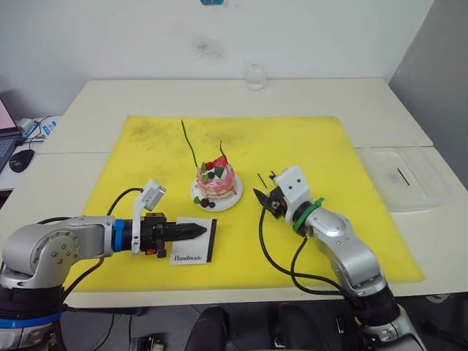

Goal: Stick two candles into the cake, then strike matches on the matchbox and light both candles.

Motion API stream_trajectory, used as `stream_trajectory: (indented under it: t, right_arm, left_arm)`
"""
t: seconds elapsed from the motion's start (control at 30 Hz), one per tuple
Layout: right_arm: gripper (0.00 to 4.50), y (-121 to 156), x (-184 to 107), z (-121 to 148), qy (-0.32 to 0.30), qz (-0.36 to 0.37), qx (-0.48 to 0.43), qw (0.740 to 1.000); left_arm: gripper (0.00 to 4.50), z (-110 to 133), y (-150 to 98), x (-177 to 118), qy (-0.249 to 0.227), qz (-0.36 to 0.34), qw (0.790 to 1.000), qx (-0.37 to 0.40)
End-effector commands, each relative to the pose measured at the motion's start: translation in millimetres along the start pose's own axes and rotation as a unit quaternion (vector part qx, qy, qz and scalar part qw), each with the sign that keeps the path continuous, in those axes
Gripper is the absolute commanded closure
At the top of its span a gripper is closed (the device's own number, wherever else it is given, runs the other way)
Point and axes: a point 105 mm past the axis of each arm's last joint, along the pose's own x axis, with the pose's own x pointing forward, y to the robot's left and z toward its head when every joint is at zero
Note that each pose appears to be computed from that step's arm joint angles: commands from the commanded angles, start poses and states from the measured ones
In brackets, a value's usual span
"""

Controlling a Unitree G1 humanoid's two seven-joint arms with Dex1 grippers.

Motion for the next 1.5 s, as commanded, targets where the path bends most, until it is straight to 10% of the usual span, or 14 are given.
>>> stream_trajectory:
  t: [0.03, 0.83, 1.13, 1.5]
  right_arm:
    - [1.71, -12.4, 11.1, 5.0, -0.008, -0.041, 0.002, 0.999]
    - [1.71, -5.4, 47.9, -13.6, 0.035, -0.042, 0.048, 0.997]
    - [4.47, -5.4, 52.1, -15.7, 0.052, -0.053, 0.076, 0.994]
    - [4.47, 1.9, 41.2, 15.2, 0.007, -0.026, 0.095, 0.995]
  left_arm:
    - [4.50, 7.1, -1.6, -4.4, -0.010, 0.001, 1.000, 0.020]
    - [4.50, 7.8, -0.6, 1.4, -0.014, 0.000, 1.000, 0.023]
    - [4.50, 5.8, -2.5, 3.3, -0.014, -0.001, 1.000, 0.018]
    - [4.50, 10.1, -4.7, 6.6, -0.028, -0.005, 1.000, 0.010]
